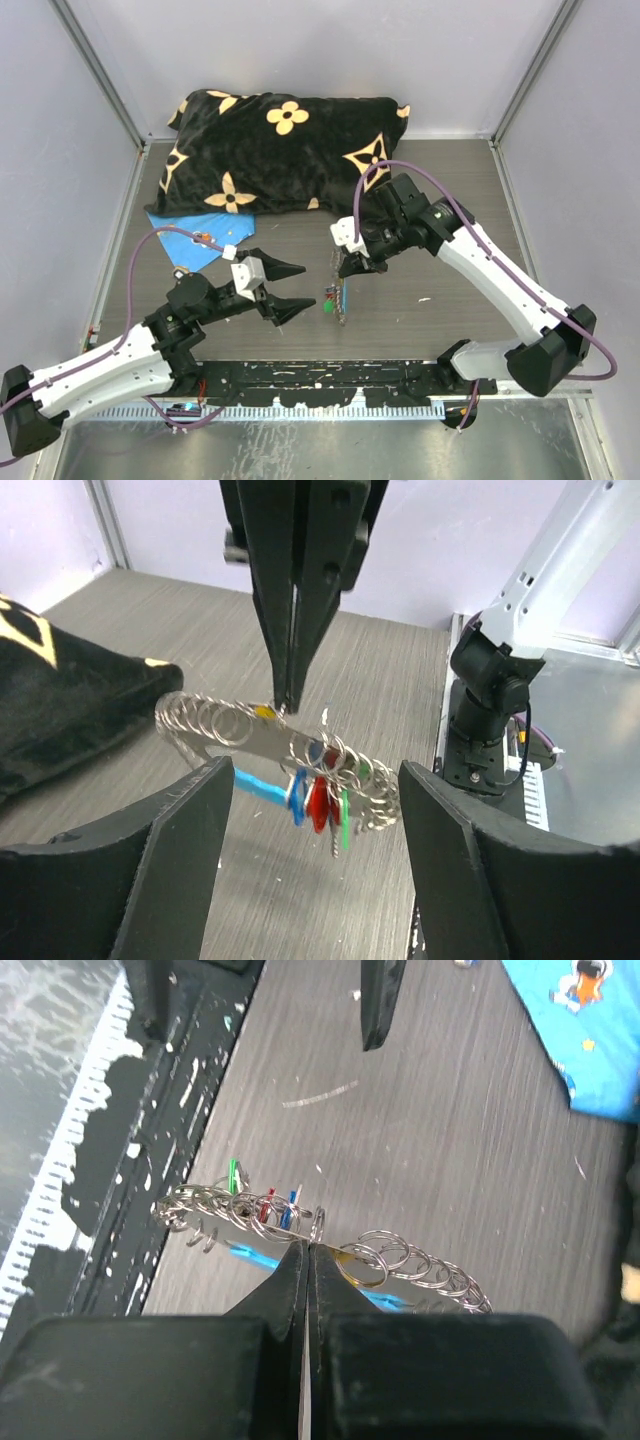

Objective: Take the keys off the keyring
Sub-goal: Remove the key from the keyring.

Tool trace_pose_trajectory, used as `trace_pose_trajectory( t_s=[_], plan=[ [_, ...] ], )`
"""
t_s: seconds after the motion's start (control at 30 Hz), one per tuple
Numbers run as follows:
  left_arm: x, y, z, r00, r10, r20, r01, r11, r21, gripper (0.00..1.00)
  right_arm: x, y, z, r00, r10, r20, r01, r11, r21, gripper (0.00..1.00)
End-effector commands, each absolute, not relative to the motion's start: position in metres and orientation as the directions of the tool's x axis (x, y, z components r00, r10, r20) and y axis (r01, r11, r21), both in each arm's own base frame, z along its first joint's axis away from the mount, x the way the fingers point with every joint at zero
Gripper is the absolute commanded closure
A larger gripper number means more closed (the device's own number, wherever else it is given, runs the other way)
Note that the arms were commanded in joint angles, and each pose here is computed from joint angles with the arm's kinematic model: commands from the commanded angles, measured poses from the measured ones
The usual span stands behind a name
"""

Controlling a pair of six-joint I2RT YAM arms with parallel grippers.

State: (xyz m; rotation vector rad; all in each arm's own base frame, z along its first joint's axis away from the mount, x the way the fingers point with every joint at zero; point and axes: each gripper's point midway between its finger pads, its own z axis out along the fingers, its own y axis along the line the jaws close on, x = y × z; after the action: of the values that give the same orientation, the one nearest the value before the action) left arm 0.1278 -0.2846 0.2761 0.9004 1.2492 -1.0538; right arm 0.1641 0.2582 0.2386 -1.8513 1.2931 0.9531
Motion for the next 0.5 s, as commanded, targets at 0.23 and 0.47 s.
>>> trace_pose_trajectory(
  t_s=[0.23,0.47],
  plan=[
    [0.159,-0.312,0.296,0.136,-0.253,-0.958,0.938,0.344,0.042,0.33,0.170,0.237,0.245,0.191,-0.744,-0.641,-0.967,-0.253,0.005,0.99],
    [0.163,-0.329,0.289,0.145,-0.236,-0.961,0.949,0.310,0.067,0.48,0.175,0.243,0.246,0.145,-0.761,-0.633,-0.976,-0.214,0.034,0.99]
  ],
)
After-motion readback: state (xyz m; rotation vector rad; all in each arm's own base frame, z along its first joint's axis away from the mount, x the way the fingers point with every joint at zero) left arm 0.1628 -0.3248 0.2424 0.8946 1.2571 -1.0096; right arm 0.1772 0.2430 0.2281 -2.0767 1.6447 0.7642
